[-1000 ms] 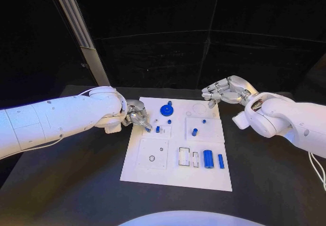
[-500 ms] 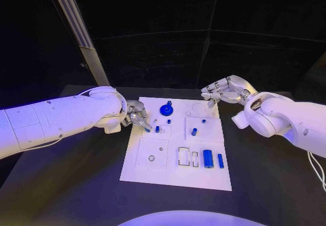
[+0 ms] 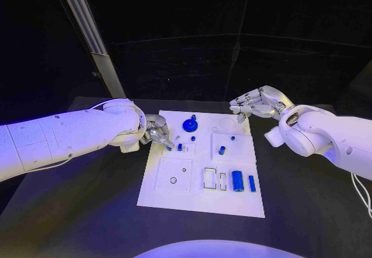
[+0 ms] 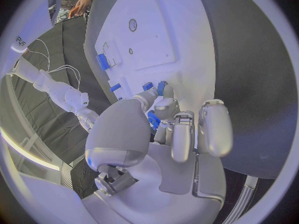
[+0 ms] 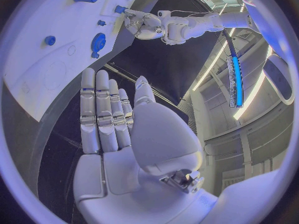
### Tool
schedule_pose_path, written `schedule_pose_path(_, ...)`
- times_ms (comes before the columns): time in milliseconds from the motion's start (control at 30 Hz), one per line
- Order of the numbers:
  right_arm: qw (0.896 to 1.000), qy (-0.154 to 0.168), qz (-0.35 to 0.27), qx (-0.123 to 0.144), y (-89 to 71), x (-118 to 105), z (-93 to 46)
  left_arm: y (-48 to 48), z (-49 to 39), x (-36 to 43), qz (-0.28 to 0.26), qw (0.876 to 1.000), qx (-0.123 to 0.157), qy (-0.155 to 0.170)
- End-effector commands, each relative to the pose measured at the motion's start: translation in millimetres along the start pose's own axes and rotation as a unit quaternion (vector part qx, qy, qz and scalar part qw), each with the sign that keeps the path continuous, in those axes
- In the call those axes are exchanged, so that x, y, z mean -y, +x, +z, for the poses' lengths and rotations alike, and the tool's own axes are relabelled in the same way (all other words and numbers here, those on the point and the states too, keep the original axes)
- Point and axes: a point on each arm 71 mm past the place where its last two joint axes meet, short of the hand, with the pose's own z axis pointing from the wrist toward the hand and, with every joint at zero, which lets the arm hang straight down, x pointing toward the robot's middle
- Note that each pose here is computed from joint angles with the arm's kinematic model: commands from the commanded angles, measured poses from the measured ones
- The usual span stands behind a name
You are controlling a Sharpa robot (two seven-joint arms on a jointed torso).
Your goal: Assemble the parts on the task board
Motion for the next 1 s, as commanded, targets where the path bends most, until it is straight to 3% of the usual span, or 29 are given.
schedule_pose_path(33,1.000,-0.006,0.003,-0.003,0.2,-1.8,0.3,0.7,-0.8,-0.3,0.000,1.000,0.009,-0.003)
schedule_pose_path(667,1.000,-0.007,0.003,-0.004,0.1,-1.7,0.2,3.1,-3.5,1.4,0.006,1.000,0.025,-0.003)
schedule_pose_path(1000,1.000,-0.006,0.003,-0.005,0.0,-1.5,0.3,4.2,-7.6,1.3,0.001,0.998,0.054,0.007)
